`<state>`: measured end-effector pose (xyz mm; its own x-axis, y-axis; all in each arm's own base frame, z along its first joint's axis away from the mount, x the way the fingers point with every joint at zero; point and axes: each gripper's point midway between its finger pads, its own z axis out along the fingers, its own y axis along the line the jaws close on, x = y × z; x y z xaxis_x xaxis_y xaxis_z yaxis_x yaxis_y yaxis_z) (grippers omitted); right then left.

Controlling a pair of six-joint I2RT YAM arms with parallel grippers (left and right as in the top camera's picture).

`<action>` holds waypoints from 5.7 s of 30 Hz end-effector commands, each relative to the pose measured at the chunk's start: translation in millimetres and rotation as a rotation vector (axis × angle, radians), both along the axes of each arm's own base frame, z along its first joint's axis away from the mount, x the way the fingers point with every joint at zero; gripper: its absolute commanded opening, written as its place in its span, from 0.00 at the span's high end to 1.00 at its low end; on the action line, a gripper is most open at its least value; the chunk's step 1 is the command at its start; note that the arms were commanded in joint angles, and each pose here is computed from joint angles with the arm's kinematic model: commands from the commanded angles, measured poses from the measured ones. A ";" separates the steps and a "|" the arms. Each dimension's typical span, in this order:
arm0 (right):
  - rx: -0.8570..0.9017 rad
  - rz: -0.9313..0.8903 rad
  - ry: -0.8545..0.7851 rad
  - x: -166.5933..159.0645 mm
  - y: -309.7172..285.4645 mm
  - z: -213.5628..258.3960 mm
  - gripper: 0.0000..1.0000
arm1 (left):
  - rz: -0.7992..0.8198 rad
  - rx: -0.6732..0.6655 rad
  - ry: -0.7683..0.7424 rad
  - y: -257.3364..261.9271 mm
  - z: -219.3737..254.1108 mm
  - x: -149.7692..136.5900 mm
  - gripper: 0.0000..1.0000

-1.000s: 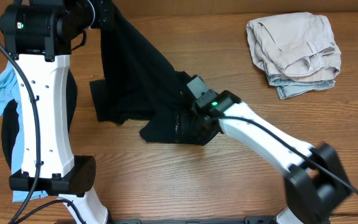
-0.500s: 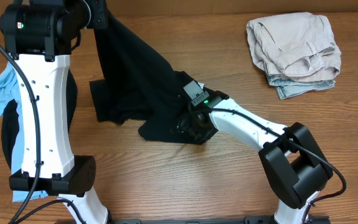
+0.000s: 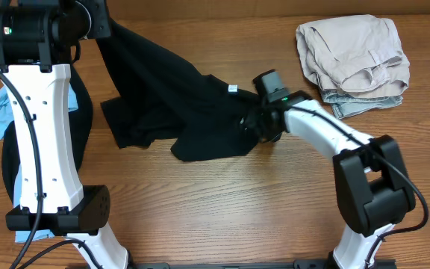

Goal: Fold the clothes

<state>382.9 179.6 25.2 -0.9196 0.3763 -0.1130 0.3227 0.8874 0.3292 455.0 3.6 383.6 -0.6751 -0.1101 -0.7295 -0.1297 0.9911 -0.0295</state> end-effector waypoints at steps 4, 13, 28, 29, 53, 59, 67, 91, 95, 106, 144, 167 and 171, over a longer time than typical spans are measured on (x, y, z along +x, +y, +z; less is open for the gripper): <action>0.009 0.071 0.077 -13.8 3.3 12.7 0.45 | 0.046 -0.032 0.046 1.9 -18.0 7.6 0.96; 0.001 0.033 0.192 -71.3 59.3 -5.3 0.45 | 0.053 -0.027 0.142 2.8 -55.6 21.8 0.96; -0.127 -0.070 0.207 -72.1 34.7 -20.0 0.46 | 0.073 -0.027 0.149 12.6 -56.7 20.1 0.96; -0.129 -0.071 0.203 -71.0 34.7 -20.6 0.46 | 0.073 -0.027 0.150 12.6 -56.9 19.8 0.96; -0.094 0.093 0.142 -83.2 -34.1 108.1 0.96 | 0.095 -0.007 0.032 31.5 0.8 -16.8 0.96; -0.080 0.148 0.155 -128.7 -49.1 148.2 0.96 | 0.086 0.011 0.089 32.9 1.0 -44.4 0.96; -0.062 0.219 0.096 -113.0 -41.2 145.1 0.96 | 0.085 0.010 0.218 33.7 -44.9 -23.4 0.96; -0.093 0.169 -0.165 24.9 -25.7 78.0 0.53 | 0.030 -0.065 0.440 18.1 -167.7 40.1 0.96; -0.068 0.165 -0.119 21.0 -38.6 87.6 0.30 | 0.028 -0.064 0.436 17.7 -167.4 41.1 0.96; -0.085 0.181 0.244 -67.5 -63.9 38.7 0.23 | 0.028 -0.064 0.444 17.5 -168.0 39.3 0.96; -0.023 0.339 0.221 -92.5 -32.9 -1.4 0.67 | 0.027 -0.064 0.452 16.9 -168.7 37.6 0.96; -0.050 0.101 -0.390 -11.4 -112.2 293.6 0.96 | 0.096 0.012 -0.174 37.1 66.5 -23.2 0.96; -0.061 0.041 -0.445 -15.0 -134.2 325.9 0.94 | 0.134 0.039 -0.284 43.8 105.9 -50.5 0.96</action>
